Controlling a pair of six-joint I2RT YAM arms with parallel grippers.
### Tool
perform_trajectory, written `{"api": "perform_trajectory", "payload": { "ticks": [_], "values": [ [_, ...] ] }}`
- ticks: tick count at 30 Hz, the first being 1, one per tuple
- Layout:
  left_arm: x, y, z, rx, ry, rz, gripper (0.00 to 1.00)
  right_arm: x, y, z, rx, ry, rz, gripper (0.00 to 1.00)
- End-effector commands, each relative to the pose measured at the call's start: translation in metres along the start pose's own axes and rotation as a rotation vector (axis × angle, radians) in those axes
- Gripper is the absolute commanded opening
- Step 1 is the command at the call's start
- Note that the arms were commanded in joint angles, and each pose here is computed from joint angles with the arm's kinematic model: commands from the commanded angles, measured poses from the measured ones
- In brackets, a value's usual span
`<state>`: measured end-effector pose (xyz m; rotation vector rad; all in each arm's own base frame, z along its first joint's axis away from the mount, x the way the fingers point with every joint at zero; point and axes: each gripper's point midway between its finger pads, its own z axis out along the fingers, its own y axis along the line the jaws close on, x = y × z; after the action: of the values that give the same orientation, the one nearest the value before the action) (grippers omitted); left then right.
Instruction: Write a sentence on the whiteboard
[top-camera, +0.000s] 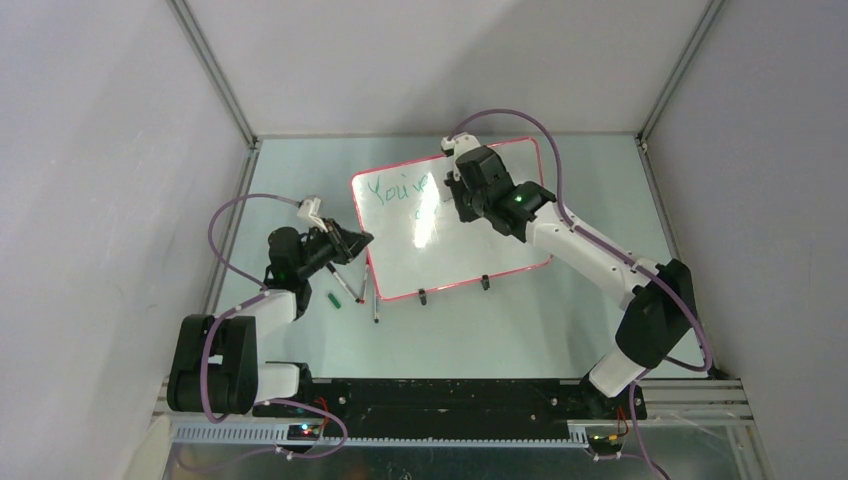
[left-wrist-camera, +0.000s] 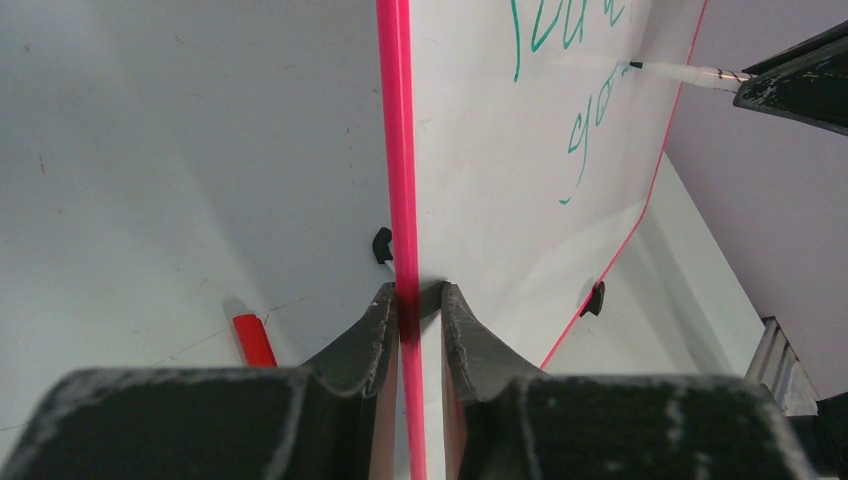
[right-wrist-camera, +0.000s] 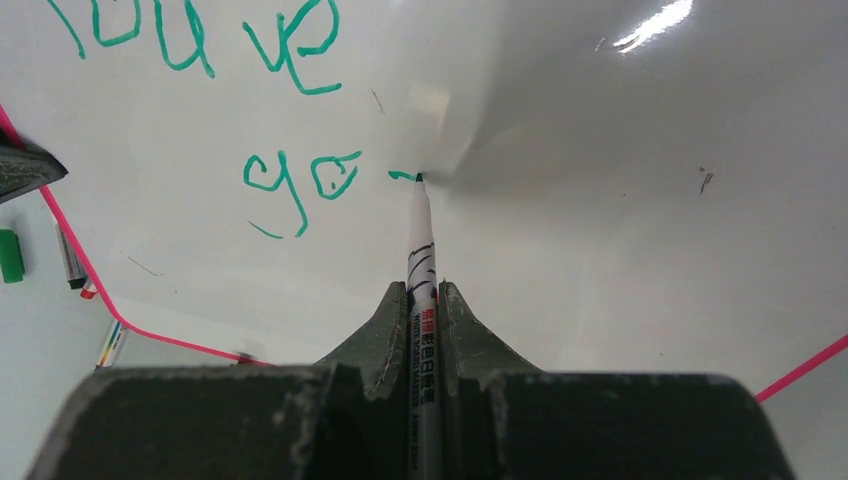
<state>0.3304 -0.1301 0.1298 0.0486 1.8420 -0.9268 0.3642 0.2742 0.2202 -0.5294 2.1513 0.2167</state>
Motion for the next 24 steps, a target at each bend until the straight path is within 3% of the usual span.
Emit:
{"api": "perform_trajectory", "payload": {
  "ticks": [1,24],
  "values": [
    [0.011,0.025,-0.005,-0.115,0.014,0.007,0.01,-0.038,-0.004,-0.025,-0.006,-0.110,0.026,0.00],
    [0.011,0.025,-0.005,-0.115,0.013,0.008,0.01,-0.034,0.003,0.000,-0.019,-0.067,0.023,0.00]
  ]
}}
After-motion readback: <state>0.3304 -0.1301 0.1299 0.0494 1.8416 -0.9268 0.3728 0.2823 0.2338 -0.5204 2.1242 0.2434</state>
